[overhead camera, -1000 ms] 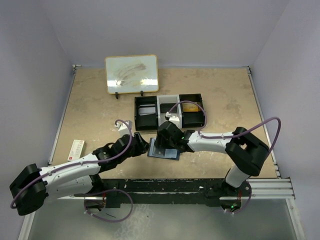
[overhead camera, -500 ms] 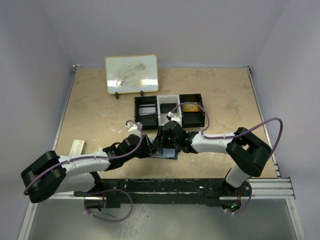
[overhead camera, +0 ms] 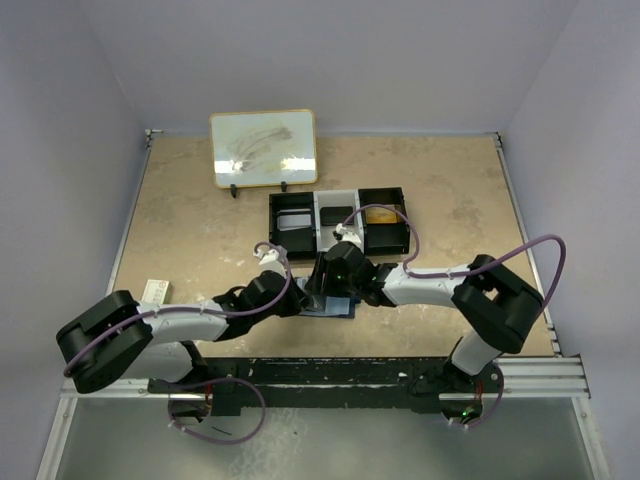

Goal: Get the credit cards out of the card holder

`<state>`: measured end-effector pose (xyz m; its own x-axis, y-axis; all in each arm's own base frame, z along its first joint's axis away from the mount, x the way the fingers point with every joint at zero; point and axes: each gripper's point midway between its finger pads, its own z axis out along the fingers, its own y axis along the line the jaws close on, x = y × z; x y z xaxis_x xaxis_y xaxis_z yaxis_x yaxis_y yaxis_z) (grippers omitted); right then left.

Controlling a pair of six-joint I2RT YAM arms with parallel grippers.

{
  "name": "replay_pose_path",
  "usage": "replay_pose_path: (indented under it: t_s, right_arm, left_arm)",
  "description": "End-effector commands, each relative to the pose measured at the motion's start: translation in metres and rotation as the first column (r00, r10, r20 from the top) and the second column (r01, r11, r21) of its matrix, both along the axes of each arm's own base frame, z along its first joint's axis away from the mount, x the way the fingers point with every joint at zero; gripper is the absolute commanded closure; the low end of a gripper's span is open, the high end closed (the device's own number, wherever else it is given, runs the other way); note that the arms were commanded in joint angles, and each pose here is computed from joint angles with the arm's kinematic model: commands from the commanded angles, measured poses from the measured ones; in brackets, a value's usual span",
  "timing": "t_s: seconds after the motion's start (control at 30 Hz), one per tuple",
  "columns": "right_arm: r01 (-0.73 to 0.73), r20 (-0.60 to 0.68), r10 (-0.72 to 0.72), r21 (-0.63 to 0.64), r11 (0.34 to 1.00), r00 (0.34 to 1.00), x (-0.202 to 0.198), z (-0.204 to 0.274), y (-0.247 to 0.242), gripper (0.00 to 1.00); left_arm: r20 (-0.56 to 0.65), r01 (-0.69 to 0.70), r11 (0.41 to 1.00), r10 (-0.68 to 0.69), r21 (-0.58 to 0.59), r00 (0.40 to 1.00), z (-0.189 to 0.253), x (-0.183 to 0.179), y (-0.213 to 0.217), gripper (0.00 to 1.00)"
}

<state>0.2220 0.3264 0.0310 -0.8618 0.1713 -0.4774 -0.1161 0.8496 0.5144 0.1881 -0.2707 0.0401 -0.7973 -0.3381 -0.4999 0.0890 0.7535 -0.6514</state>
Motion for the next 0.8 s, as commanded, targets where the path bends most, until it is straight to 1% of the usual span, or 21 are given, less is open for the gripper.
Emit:
replay_pose_path:
  t_s: [0.0,0.13,0.27,0.37,0.5,0.57,0.67,0.7,0.77]
  right_arm:
    - [-0.047,-0.062,0.046,-0.017,0.999,0.997,-0.019,-0.008,-0.007,0.38]
    - [-0.02,-0.03,0.02,-0.002,1.0,0.999,-0.011,0.011,-0.016,0.31]
    - [0.012,0.012,-0.012,0.009,1.0,1.0,-0.005,0.033,-0.031,0.27]
    - [0.059,0.018,-0.059,-0.022,0.998,0.998,-0.002,0.041,-0.052,0.27]
    - [0.18,0.049,-0.178,-0.05,0.982,0.983,0.0,0.051,-0.085,0.25]
    - [0.221,0.068,-0.219,-0.026,0.975,0.973,-0.002,0.06,-0.096,0.25]
    - [0.252,0.082,-0.251,-0.001,0.968,0.964,-0.006,0.064,-0.108,0.24]
    - [0.255,0.085,-0.254,0.005,0.967,0.963,-0.009,0.065,-0.11,0.24]
    - [0.261,0.081,-0.262,0.015,0.965,0.962,-0.013,0.064,-0.115,0.24]
  left_arm:
    - [0.051,0.0,0.997,0.004,-0.071,0.999,0.024,0.011,-0.016,1.0]
    - [0.048,-0.019,1.0,0.02,-0.012,0.999,0.019,0.013,-0.009,1.0]
    - [0.052,-0.018,0.999,0.016,0.039,0.999,0.019,0.012,-0.01,1.0]
    - [0.057,-0.019,0.996,0.014,0.087,0.998,0.019,0.012,-0.012,1.0]
    - [0.071,-0.007,0.99,-0.003,0.14,0.997,0.021,0.009,-0.024,0.89]
    - [0.077,0.009,0.99,-0.02,0.143,0.997,0.023,0.007,-0.033,0.77]
    - [0.078,0.039,0.99,-0.05,0.137,0.996,0.027,0.004,-0.049,0.64]
    - [0.081,0.047,0.99,-0.058,0.133,0.995,0.028,0.003,-0.054,0.61]
    - [0.081,0.057,0.99,-0.068,0.132,0.994,0.028,0.002,-0.061,0.58]
